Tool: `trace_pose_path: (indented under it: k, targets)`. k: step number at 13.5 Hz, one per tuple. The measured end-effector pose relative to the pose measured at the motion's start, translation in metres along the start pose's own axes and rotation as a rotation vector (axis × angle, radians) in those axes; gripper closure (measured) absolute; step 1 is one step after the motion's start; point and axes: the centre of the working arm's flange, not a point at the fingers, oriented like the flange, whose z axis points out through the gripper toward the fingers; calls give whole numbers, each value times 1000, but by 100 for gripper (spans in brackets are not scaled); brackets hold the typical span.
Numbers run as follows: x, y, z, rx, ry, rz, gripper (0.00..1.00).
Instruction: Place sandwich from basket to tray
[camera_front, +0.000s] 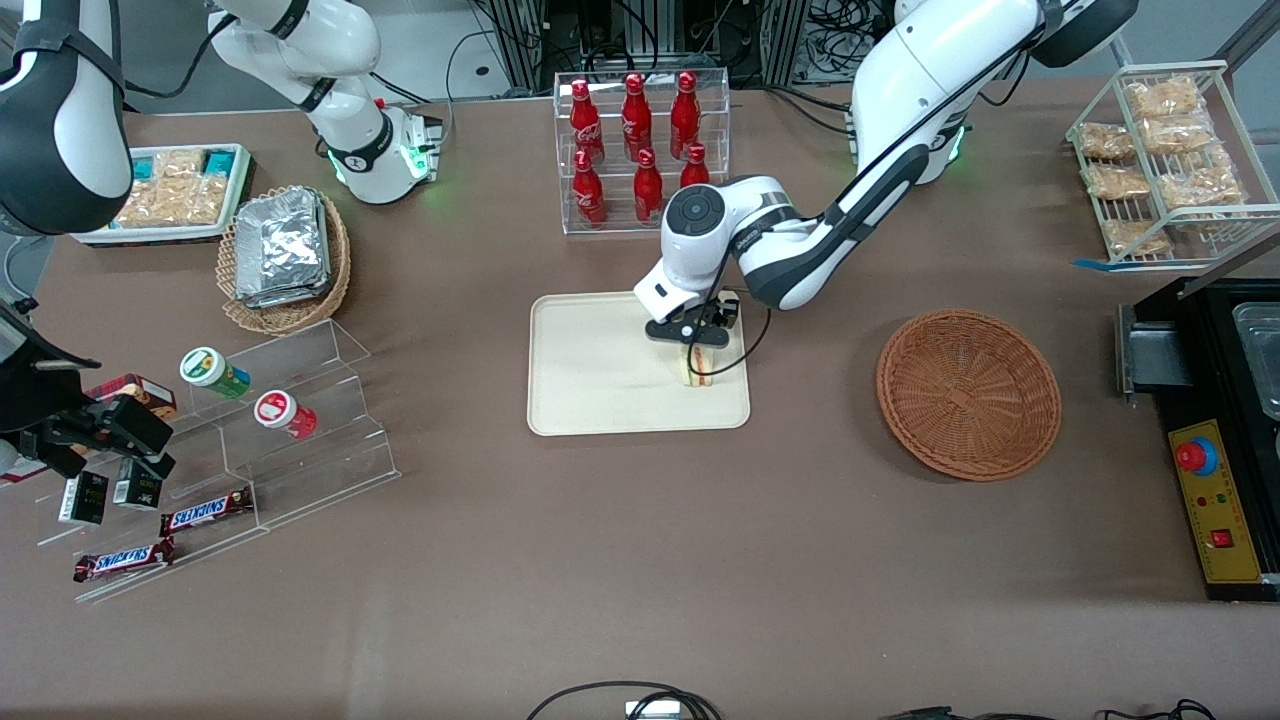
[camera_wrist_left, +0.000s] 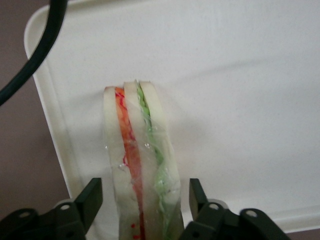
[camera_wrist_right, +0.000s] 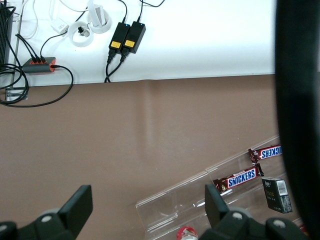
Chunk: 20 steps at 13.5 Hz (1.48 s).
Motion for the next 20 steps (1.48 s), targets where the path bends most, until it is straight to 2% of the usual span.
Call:
trace_pose_path:
  k: [2,6,10,13,15,18,20]
  targets:
    - [21,-6,-18,29,12,-45,0]
    - [82,-37,-70,55,57,-212,0]
    - [133,-105,-133,114,86,-373,0]
    - [149,-149,-174,150,102,-464,0]
    - [153,-167,-185,171,96,-499,0]
    - [158,-185,-192,171,84,-521,0]
    - [161,-200,-203,144,67,-517,0]
